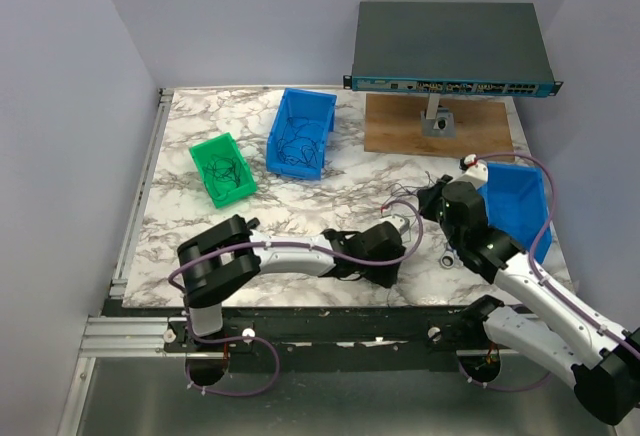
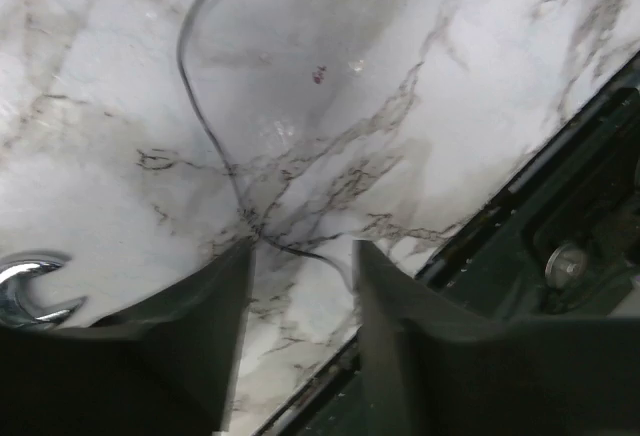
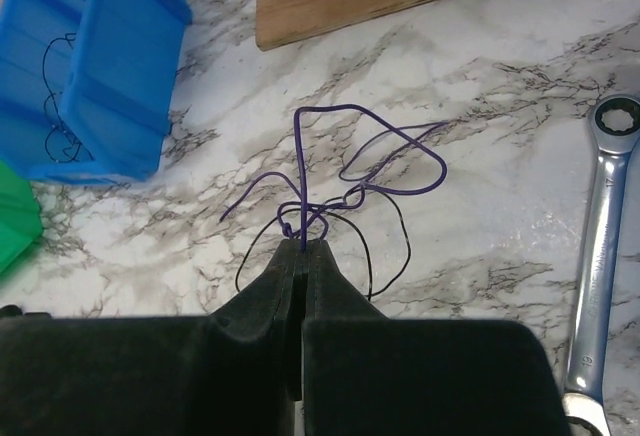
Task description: Untangle the cables
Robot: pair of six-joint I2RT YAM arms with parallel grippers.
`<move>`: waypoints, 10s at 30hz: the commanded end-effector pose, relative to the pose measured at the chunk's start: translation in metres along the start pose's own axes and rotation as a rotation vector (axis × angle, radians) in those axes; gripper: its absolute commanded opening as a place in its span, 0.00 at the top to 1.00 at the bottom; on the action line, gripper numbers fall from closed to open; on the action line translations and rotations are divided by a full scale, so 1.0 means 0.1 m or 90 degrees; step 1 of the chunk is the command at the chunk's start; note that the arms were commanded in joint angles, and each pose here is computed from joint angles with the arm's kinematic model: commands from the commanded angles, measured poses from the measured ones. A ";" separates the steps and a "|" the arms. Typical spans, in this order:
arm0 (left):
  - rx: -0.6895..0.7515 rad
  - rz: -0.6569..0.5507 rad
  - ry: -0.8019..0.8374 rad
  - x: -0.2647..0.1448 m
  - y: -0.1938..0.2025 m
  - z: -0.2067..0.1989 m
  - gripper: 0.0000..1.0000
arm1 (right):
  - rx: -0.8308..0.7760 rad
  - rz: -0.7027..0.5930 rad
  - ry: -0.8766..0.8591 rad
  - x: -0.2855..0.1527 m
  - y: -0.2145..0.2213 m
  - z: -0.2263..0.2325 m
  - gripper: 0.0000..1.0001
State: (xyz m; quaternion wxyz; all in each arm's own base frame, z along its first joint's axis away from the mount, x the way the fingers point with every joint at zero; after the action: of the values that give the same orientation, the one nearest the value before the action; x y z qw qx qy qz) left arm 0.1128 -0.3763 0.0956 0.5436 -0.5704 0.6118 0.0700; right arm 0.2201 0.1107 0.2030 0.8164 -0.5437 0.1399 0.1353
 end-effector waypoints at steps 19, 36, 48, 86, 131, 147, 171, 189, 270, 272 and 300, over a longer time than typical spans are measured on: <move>-0.197 -0.318 -0.255 -2.13 -0.50 1.54 1.00 | 0.087 -0.017 0.317 -0.02 0.36 -0.67 0.99; -0.206 -0.405 -0.246 -2.60 -0.62 1.64 1.00 | 0.000 0.117 -0.032 0.06 0.51 -0.10 0.99; -0.125 -0.432 -0.243 -3.03 -1.25 1.40 1.00 | -0.034 0.171 -0.197 0.05 0.64 0.14 0.99; -0.036 -0.144 -0.559 -1.02 -2.73 3.14 1.00 | -0.043 0.137 -0.251 -0.02 0.65 0.14 0.99; -0.089 -0.213 -0.138 -1.52 -0.83 1.31 0.01 | -0.099 0.076 -0.210 0.22 0.60 0.31 0.08; -0.057 -0.047 -0.177 -0.59 -0.66 1.04 0.01 | -0.033 -0.056 -0.161 0.15 0.69 -0.07 0.10; -0.049 -0.013 -0.185 -0.39 -0.51 1.00 1.00 | -0.035 -0.055 -0.154 0.16 0.70 -0.08 0.11; -0.071 -0.214 -0.197 -1.96 -0.76 1.10 1.00 | -0.036 -0.047 -0.155 0.17 0.72 -0.07 0.11; -0.294 -0.246 -0.170 -1.50 -1.16 2.46 0.30 | -0.021 -0.024 -0.153 0.18 0.80 -0.08 0.12; -0.290 -0.227 -0.178 -1.39 -1.18 2.47 0.32 | -0.021 -0.024 -0.155 0.18 0.79 -0.08 0.12; -0.155 -0.148 -0.485 -1.95 -2.34 2.70 1.00 | -0.026 -0.016 -0.155 0.21 0.82 -0.07 0.12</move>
State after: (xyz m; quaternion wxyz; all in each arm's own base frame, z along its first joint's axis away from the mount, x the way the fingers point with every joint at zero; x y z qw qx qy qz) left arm 0.3991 -0.1609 0.2466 0.6262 -0.6753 0.3024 0.2458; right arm 0.2069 0.1343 0.1219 0.8146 -0.5456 0.0348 0.1940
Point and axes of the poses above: each gripper's point midway between its finger pads, its own x axis out along the fingers, its own z axis along the line the jaws close on, y = z × x, the point moved 7 cm from there along -x, back along the fingers, and after that the axes turned 1 degree about -x, right-handed, at the moved point
